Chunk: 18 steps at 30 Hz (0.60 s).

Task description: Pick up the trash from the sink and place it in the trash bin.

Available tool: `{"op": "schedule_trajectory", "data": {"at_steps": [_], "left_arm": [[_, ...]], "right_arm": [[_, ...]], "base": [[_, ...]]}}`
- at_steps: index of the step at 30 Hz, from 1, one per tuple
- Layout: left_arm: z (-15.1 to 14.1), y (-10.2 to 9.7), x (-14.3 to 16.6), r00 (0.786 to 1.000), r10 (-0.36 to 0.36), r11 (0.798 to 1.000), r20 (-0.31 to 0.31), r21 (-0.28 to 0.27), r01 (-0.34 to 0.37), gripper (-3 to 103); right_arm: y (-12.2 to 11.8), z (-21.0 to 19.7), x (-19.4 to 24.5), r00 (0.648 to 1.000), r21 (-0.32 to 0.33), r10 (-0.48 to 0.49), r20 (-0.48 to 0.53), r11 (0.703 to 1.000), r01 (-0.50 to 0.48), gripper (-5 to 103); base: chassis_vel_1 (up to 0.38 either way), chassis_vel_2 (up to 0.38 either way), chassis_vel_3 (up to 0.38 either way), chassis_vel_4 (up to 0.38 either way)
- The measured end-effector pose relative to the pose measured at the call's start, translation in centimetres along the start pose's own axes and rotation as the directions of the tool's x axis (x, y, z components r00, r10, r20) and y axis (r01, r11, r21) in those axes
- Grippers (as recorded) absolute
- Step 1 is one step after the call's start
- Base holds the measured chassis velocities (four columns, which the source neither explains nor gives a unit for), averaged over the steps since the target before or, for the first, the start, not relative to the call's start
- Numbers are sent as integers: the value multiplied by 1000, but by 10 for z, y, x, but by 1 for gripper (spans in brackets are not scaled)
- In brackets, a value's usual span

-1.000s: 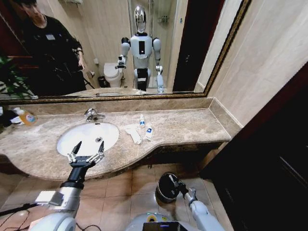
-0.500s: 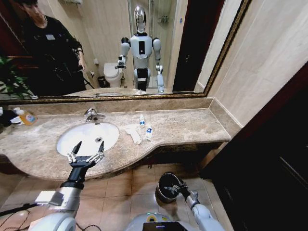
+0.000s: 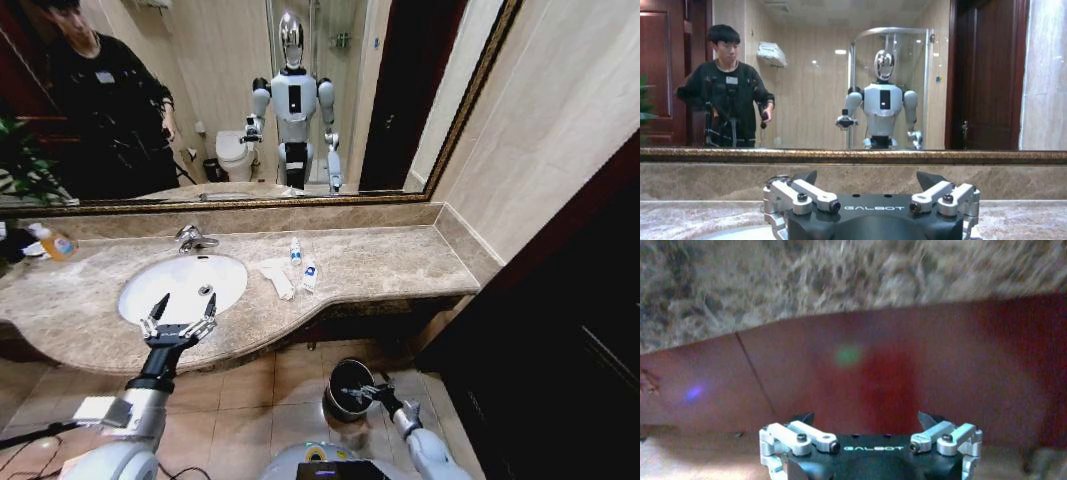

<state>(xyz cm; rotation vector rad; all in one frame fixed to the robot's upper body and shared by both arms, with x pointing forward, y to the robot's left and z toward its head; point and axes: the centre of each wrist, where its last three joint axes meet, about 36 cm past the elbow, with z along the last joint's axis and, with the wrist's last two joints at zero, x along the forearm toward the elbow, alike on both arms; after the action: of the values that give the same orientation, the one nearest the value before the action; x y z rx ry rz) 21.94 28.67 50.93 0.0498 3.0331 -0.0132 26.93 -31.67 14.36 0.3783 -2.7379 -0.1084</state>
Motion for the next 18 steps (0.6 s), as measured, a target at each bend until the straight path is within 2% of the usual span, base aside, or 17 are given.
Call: {"op": "schedule_trajectory", "data": {"at_steps": [6,9,10,11,14,15,18], "left_arm": [[0,0,0,1000,0,1000,0,0,0,100],[0,0,0,1000,0,1000,0,0,0,100],[0,0,0,1000,0,1000,0,0,0,100],[0,0,0,1000,0,1000,0,0,0,100],[0,0,0,1000,0,1000,0,0,0,100],[0,0,0,1000,0,1000,0,0,0,100],[0,0,0,1000,0,1000,0,0,0,100]], "right_arm": [[-4,-39,21,996,-35,26,88,999,-23,100],[-2,-93,32,983,-52,33,179,998,-24,100],[-2,-93,32,983,-52,33,179,998,-24,100],[0,-116,36,977,-58,25,213,998,-13,100],[6,-166,41,957,-37,4,290,999,7,100],[6,-166,41,957,-37,4,290,999,7,100],[20,-216,42,936,-8,-39,350,999,44,100]], "base": [[0,0,0,0],[0,0,0,0],[0,0,0,0],[0,0,0,0],[0,0,0,0],[0,0,0,0],[0,0,0,0]]}}
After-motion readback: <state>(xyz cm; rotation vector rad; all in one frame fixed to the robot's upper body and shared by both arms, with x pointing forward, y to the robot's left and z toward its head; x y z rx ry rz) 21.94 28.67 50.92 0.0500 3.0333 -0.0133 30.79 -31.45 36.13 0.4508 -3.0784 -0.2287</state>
